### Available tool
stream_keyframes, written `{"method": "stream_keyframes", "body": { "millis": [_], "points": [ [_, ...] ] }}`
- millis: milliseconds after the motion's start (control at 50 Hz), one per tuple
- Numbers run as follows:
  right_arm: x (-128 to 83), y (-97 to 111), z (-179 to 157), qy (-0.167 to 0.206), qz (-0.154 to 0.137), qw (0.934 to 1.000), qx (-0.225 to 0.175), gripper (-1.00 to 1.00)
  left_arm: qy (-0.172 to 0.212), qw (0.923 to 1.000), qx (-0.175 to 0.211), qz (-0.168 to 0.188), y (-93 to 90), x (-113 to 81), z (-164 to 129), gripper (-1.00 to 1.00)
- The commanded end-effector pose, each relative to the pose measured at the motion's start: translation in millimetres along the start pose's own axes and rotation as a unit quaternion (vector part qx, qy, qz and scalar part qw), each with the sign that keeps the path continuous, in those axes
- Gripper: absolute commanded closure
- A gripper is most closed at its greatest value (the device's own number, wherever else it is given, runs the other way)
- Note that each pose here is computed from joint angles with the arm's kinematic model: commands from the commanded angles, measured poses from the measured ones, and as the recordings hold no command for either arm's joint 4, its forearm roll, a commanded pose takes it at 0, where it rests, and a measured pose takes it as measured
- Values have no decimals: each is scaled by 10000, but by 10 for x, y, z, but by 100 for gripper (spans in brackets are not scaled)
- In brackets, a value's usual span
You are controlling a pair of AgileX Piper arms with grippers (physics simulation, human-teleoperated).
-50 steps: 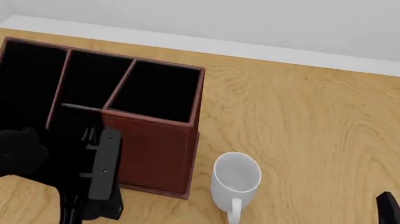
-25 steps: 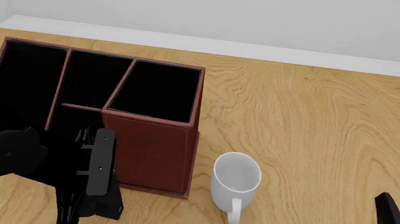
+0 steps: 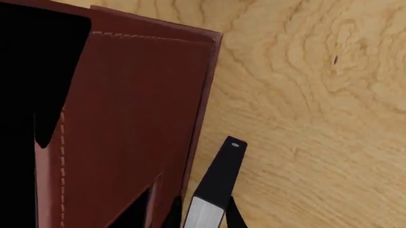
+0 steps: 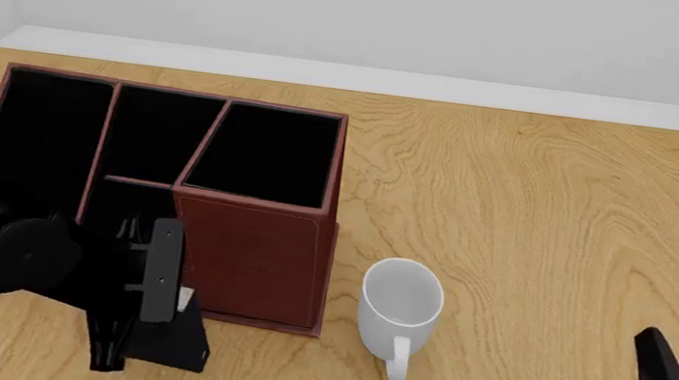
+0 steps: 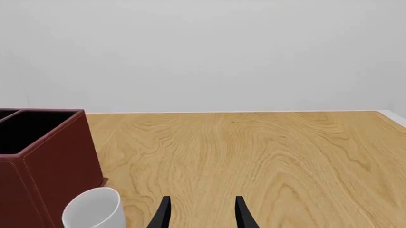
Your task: Pick up the book and place it in the front compartment of the caddy.
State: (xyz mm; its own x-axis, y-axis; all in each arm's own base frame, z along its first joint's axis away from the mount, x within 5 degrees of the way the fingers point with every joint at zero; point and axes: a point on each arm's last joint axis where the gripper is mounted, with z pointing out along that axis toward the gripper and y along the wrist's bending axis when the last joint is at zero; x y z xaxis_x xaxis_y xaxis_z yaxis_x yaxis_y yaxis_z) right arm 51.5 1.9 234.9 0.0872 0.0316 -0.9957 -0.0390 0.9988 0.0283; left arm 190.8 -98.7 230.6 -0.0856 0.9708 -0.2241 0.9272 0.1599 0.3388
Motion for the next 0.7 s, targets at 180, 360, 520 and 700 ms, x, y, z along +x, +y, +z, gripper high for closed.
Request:
{"method": "stream_keyframes", "body": {
  "millis": [180,360,520,700],
  "points": [
    [5,0,1,4,2,10000,-6,-100,-37,9998,175,-86,-114,-36,-6,100],
    [-4,0,-1,-12,6,10000,5,-100,68,9997,209,-63,-131,63,-4,100],
    [-27,1,-5,-34,5,10000,0,-100,136,9998,163,-33,-124,166,-92,100],
    [-55,3,-9,-61,31,10000,-20,-100,242,9996,110,-34,-115,300,-209,100]
  ]
}}
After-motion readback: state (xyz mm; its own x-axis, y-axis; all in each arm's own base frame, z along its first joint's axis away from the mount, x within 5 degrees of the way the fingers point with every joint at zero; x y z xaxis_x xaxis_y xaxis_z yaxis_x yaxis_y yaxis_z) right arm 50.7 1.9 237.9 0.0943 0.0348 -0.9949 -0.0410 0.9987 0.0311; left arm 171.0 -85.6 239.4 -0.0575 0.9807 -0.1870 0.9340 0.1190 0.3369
